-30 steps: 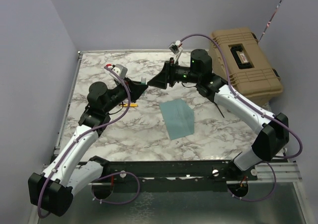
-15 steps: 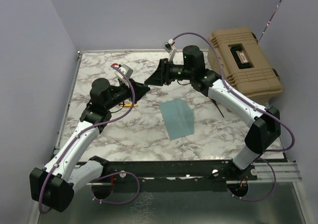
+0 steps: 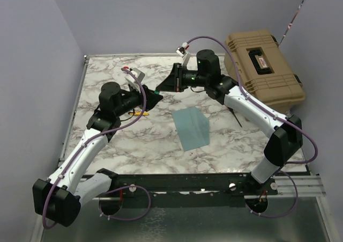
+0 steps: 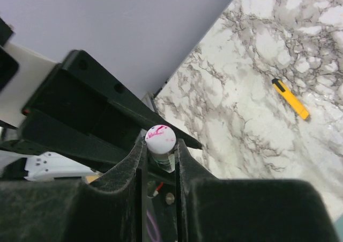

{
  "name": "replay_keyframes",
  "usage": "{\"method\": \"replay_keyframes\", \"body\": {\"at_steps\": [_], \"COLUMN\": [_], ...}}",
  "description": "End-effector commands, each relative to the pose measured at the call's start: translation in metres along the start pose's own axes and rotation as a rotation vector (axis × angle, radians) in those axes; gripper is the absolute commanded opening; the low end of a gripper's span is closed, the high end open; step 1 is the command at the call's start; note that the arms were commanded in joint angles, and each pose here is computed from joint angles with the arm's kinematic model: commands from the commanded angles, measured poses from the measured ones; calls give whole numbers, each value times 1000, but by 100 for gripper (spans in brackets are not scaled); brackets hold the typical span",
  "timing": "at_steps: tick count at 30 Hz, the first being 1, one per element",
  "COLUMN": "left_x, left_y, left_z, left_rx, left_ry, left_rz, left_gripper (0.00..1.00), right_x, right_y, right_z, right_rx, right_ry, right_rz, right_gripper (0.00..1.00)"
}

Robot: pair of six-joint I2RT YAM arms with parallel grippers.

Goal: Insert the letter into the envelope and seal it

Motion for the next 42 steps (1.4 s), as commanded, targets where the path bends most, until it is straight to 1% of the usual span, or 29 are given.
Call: {"method": "replay_keyframes", "body": {"at_steps": [1,2,3,4,6,7,9,11,13,16,17,18,22,23,29,37,42], "left_x": [7,8,9,10,9,8,4,0,-1,-2,-2,-2,-4,-4,6,25,27], "left_y": [1,0,0,0,0,0,0,-1,-2,-4,-4,-5,-7,-7,-12,-20,-21], "left_z": [3,4,5,6,6,6,5,3,2,1,1,1,-1,-2,-11,-21,-20], "left_rx": [8,21,30,37,43,39,32,31,39,66,71,76,78,78,78,90,114], "left_ry": [67,72,76,79,76,74,64,51,46,43,44,43,42,43,67,95,107], "left_rz": [-57,-62,-65,-67,-58,-56,-46,-31,-25,-25,-27,-28,-35,-36,-54,-98,-113], "left_gripper": [36,35,31,25,7,0,0,0,0,0,0,0,0,0,0,0,0], "right_x": [-6,-6,-6,-5,-4,-3,-1,2,3,2,2,2,1,1,-18,-54,-59], "right_y": [19,20,20,21,20,19,16,12,9,7,5,6,11,13,20,26,20], "right_z": [-5,-6,-6,-7,-8,-8,-8,-8,-6,-2,0,0,-5,-7,-26,-75,-87], "right_rx": [-35,-34,-34,-35,-21,-15,1,11,15,10,5,-2,-9,-7,10,-6,8], "right_ry": [-59,-60,-62,-61,-59,-56,-46,-37,-29,0,11,18,-4,-13,-70,-195,-228], "right_rz": [52,60,63,66,77,81,88,89,85,89,92,93,75,69,35,47,63], "right_gripper": [9,9,9,9,9,10,13,26,35,38,38,33,5,1,0,0,0]}}
Point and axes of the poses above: each gripper's point midway between its finger pads, its own z axis out along the fingers, its own y axis along the line the jaws close on, x = y × z, the point moved 10 cm from there along -z, back along the fingers, and after that the axes turned 13 degrees about z, right-handed, at the moved point
